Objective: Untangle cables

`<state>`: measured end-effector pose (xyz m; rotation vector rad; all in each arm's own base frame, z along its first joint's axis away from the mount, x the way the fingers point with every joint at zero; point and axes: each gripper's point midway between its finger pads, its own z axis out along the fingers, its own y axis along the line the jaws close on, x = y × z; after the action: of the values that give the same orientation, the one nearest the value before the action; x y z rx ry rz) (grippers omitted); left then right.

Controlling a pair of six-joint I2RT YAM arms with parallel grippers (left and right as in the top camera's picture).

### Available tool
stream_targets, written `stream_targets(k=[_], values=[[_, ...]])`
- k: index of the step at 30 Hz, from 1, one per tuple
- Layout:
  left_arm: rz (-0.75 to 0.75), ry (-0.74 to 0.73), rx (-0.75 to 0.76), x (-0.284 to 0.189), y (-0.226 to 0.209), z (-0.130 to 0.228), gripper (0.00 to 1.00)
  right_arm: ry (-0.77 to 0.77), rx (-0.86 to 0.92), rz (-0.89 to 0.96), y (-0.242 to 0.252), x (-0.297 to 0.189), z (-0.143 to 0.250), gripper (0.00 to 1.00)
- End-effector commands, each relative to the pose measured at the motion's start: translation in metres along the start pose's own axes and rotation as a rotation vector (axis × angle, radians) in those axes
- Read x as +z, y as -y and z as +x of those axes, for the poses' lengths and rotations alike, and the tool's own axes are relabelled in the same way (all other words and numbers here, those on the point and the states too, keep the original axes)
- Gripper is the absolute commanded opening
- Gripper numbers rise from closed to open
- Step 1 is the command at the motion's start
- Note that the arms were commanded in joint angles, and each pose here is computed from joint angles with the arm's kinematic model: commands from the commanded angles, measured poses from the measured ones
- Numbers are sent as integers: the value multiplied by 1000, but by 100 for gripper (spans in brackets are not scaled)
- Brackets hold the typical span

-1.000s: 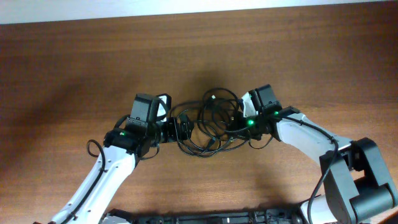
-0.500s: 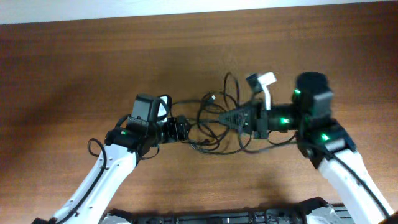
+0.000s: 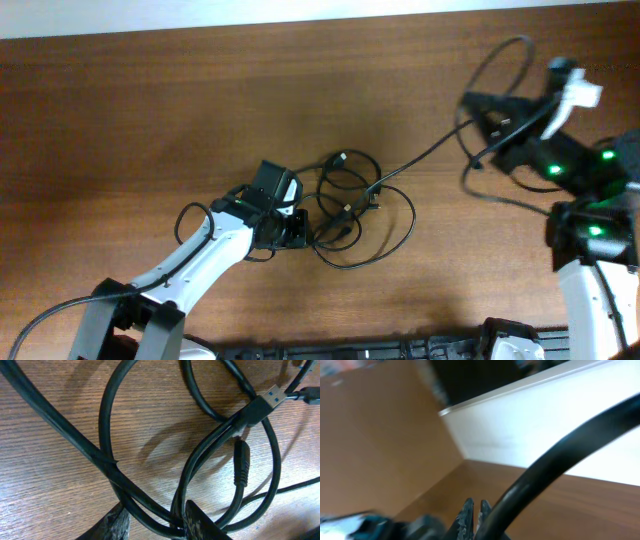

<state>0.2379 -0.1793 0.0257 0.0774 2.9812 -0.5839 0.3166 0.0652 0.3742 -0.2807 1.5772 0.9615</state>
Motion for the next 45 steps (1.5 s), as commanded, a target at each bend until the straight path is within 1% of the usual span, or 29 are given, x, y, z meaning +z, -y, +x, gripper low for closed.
stream_targets(k=[1,4,6,9,12,15,16,17,18,19,20,21,23,25,26,28,29,31,32,34,35,36,37,39,41,43,45], values=[[-14,-4,7,2,-2,1,36,96,-70,136,23,-26,-40,4],[-14,-4,7,2,-2,1,36,192,-182,226,22,-48,-99,5],[-22,-1,7,2,-4,0,34,224,-210,228,15,-51,-129,5],[-49,9,6,2,-8,-1,31,257,-250,224,5,-49,-190,5],[-60,14,6,2,-10,-2,29,241,-202,237,24,-41,-219,5],[-59,15,5,2,-10,-2,28,211,-121,256,50,-35,-226,5],[-58,16,6,2,-10,-3,30,180,-71,277,63,-33,-216,4],[-49,18,7,2,-8,-3,38,140,-60,306,74,-33,-203,4],[-15,23,13,2,-2,-5,63,87,-23,381,92,-37,-183,4],[67,33,29,2,14,-10,97,10,42,516,116,-44,-153,4],[164,44,51,-1,33,-15,99,-62,111,647,135,-55,-126,4],[220,62,71,-3,44,-20,99,-127,179,758,148,-66,-101,4],[276,119,105,-8,57,-34,99,-299,334,952,157,-87,-45,4],[298,163,125,-11,63,-44,99,-456,424,1022,152,-93,-3,4],[301,172,129,-11,64,-46,99,-560,463,1061,148,-96,22,4],[300,169,128,-11,64,-45,99,-673,511,1076,142,-98,49,4],[298,165,126,-11,63,-44,99,-799,562,1082,136,-100,80,4],[297,163,125,-11,63,-44,99,-924,606,1050,129,-96,121,4],[293,166,125,-11,62,-45,99,-997,623,1013,124,-91,150,4],[279,176,123,-10,60,-47,99,-1067,617,943,120,-76,194,4],[279,176,123,-10,60,-47,99,-1082,587,909,121,-67,215,20],[276,170,120,-10,59,-45,99,-1082,549,884,124,-57,231,41],[271,159,116,-9,58,-43,99,-1079,526,869,124,-51,236,60],[263,143,108,-8,56,-39,99,-1066,523,869,125,-48,234,76],[259,135,105,-7,55,-38,99,-1064,523,869,125,-48,233,85],[259,135,105,-7,55,-37,99,-1062,521,869,125,-48,232,87],[260,134,105,-7,55,-37,99,-1014,489,861,128,-37,212,87]])
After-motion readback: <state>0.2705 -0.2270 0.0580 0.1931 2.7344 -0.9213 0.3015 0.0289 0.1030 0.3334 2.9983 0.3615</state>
